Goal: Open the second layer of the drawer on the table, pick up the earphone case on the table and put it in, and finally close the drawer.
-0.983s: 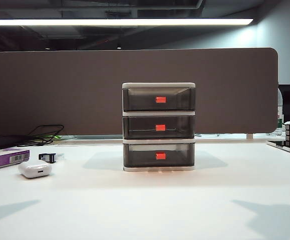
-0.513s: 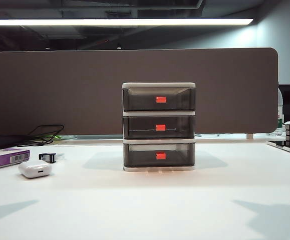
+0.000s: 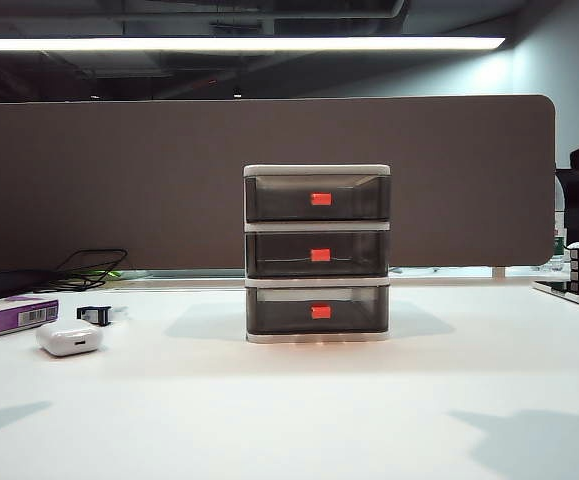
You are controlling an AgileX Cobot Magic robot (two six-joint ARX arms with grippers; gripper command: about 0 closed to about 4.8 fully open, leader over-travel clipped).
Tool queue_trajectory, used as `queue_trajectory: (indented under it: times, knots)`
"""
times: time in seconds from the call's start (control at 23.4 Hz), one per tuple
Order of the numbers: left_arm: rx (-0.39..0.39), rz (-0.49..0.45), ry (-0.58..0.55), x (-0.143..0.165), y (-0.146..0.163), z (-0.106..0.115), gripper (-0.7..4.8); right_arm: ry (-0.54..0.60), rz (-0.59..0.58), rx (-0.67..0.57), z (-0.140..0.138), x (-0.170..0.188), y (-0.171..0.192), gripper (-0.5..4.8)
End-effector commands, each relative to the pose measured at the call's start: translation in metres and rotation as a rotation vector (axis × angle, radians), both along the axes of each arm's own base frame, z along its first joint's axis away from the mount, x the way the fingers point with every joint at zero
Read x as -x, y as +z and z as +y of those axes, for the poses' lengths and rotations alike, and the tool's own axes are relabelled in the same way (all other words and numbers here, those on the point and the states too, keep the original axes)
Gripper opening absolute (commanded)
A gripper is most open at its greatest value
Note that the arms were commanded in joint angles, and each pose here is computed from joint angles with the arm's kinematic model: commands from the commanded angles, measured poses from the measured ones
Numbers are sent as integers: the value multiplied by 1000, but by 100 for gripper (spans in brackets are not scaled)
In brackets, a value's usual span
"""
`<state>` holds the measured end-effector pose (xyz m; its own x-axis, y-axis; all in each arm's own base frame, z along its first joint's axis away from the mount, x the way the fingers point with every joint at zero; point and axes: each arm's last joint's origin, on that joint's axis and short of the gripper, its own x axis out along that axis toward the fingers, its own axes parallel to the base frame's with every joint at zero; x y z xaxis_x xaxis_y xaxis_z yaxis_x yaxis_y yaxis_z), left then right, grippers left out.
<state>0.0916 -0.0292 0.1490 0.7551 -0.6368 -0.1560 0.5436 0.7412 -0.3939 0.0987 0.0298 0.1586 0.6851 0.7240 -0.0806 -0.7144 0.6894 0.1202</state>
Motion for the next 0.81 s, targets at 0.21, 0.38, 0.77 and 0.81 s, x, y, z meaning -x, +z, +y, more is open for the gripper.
queue_trajectory:
  times: [0.21, 0.38, 0.77, 0.81]
  knots:
    - [46, 17, -39, -1, 4, -6, -6, -81, -12, 22, 10, 0, 15, -5]
    - [100, -9, -40, 0, 11, -15, -6, -97, -32, 20, 18, -3, 25, -5]
    - [132, -17, -28, -12, 15, -32, -6, -129, -58, 14, 34, -34, 69, -5]
    - [135, -17, -29, -15, 15, -33, -6, -119, -64, 10, 37, -40, 73, -5]
